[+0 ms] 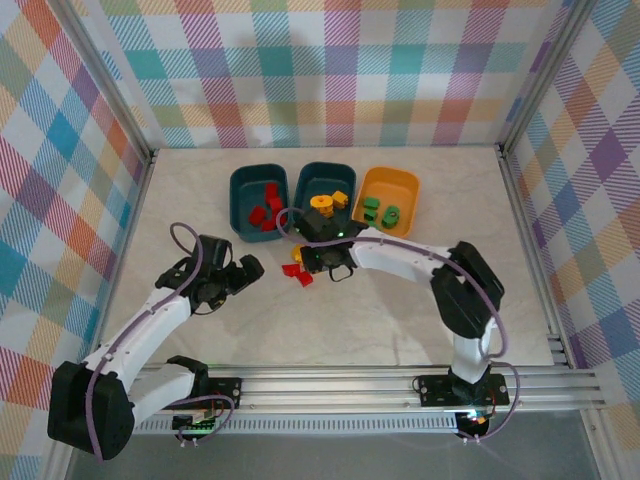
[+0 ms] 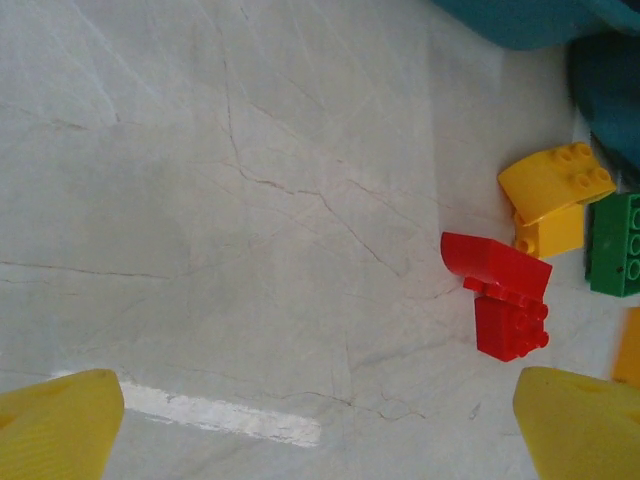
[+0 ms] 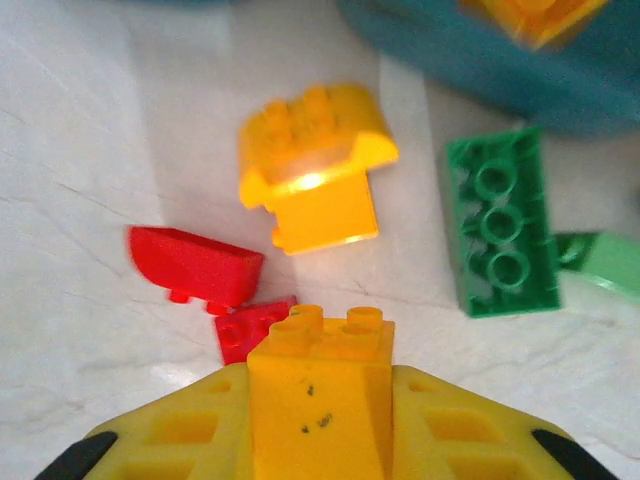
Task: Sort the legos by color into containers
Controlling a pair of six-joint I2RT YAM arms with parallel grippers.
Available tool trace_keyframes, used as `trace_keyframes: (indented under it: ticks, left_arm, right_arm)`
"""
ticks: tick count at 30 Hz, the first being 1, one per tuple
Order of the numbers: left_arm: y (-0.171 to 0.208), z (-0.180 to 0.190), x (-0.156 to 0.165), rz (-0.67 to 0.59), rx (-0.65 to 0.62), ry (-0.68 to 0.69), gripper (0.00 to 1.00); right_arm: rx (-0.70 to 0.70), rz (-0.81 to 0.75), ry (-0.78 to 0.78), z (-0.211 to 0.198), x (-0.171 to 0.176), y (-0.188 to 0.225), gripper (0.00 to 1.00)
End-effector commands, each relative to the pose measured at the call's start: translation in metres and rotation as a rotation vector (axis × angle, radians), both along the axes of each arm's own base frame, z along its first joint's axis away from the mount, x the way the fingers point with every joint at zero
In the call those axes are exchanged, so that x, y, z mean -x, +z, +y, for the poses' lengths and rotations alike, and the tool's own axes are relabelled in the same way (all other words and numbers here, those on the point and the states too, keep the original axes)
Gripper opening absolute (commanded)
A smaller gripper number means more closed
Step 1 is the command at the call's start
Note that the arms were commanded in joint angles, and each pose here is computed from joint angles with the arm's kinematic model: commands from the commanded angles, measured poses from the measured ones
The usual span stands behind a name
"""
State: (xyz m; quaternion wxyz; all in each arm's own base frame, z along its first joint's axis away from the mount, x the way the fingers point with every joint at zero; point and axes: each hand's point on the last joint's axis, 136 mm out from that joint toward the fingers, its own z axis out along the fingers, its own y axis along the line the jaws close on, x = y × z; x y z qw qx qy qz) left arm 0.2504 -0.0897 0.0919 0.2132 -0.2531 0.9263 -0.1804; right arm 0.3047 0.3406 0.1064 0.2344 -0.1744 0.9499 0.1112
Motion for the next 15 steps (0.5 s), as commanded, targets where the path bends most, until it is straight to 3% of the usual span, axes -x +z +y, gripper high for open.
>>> trace_keyframes:
  ticks: [1,7,15]
  left_arm:
    - [-0.015,-0.009,0.008,0.031,0.086,0.018,1.0]
    - [-0.036,-0.005,0.032,0.087,0.105,0.054,1.0]
    - [-0.033,0.008,0.049,0.056,0.081,0.078,1.0]
  right_arm:
    - [-0.005,-0.151,-0.023,-0.016,-0.044,0.047,0.27]
    - [-0.024,-0.141,-0.105,-0.034,-0.119,0.041,0.27]
    - [0.011,-0.092,-0.142,-0.038,-0.169,0.018,0.3]
